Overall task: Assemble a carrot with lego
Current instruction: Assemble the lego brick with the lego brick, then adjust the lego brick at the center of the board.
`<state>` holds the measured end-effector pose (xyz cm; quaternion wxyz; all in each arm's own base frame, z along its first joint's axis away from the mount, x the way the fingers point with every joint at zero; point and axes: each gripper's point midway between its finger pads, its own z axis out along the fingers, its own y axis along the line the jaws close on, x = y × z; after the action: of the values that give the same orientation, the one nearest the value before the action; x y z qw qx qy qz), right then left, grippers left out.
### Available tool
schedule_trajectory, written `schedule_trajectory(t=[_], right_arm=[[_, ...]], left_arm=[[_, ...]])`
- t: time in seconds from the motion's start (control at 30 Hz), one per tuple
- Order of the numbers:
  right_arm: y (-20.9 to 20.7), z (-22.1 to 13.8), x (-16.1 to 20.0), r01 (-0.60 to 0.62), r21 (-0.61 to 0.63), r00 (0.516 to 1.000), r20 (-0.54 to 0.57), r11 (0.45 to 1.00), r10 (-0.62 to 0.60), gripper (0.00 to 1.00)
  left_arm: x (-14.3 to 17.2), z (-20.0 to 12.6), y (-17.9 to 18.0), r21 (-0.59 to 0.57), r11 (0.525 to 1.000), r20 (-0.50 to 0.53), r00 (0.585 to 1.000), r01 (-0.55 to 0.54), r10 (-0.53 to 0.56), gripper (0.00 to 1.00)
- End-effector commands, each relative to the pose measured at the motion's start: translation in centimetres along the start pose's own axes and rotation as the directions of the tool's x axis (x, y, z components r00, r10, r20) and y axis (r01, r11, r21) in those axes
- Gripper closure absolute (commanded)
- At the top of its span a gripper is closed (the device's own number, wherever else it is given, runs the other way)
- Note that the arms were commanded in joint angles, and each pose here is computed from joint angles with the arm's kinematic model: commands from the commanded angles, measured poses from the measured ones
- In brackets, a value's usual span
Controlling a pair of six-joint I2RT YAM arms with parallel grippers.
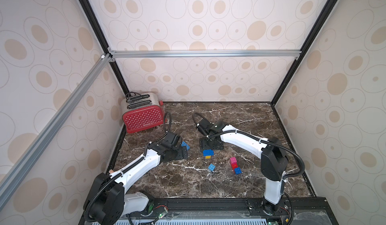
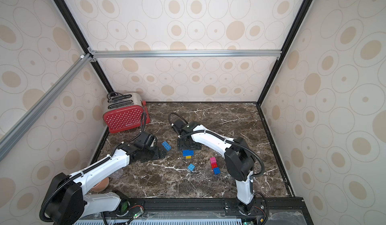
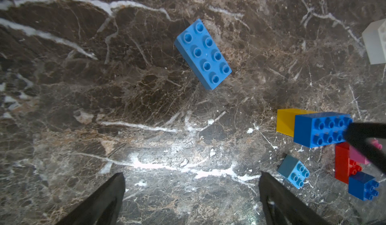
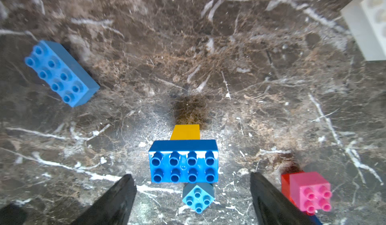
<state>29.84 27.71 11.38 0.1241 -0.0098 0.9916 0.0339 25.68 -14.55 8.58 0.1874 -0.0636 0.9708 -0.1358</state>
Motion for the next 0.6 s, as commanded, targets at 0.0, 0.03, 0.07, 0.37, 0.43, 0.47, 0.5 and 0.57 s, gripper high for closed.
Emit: schedule_trajectory(t=[0.0,0.03,0.07,0.37,0.43,0.47,0.5,0.57], right_arm=[[-3.5,-0.8,-1.3,-0.047,0.04,0.999,0.016,0.998,0.046,0.1],[-4.4,-0.7,-1.8,-0.06,0.045,0.998,0.018,0.997,0.06,0.09],[-5.5,-0.3,-2.4,-0.078,0.047,0.997,0.015,0.996,0.078,0.09],[-12.1,4.8,-10.6,-0.091,0.044,0.995,0.033,0.995,0.09,0.04],[-12.6,5.8,-12.2,-0.07,0.047,0.997,0.04,0.996,0.068,0.02],[-12.8,6.3,-12.8,-0.064,0.038,0.997,0.038,0.997,0.062,0.01],[-13.0,7.0,-13.3,-0.065,0.028,0.997,0.031,0.997,0.064,0.0],[-13.5,8.0,-13.9,-0.074,0.009,0.997,0.011,0.997,0.074,0.0]], left_arm=[[-1.4,-0.6,-0.2,-0.014,1.0,0.026,1.0,-0.006,0.007,0.01],[-1.5,-0.6,-0.3,-0.013,1.0,0.026,1.0,-0.009,0.01,0.01],[-1.5,-0.5,-0.4,-0.012,1.0,0.025,1.0,-0.01,0.011,0.01],[-1.8,-0.1,-0.4,-0.024,1.0,0.015,1.0,-0.016,0.017,0.01],[-1.8,0.0,-0.4,-0.027,1.0,0.015,1.0,-0.015,0.015,0.01],[-1.8,0.0,-0.4,-0.03,0.999,0.016,1.0,-0.013,0.014,0.01],[-1.8,0.1,-0.4,-0.03,0.999,0.015,1.0,-0.013,0.013,0.01],[-1.8,0.2,-0.3,-0.033,0.999,0.014,1.0,-0.009,0.009,0.01]])
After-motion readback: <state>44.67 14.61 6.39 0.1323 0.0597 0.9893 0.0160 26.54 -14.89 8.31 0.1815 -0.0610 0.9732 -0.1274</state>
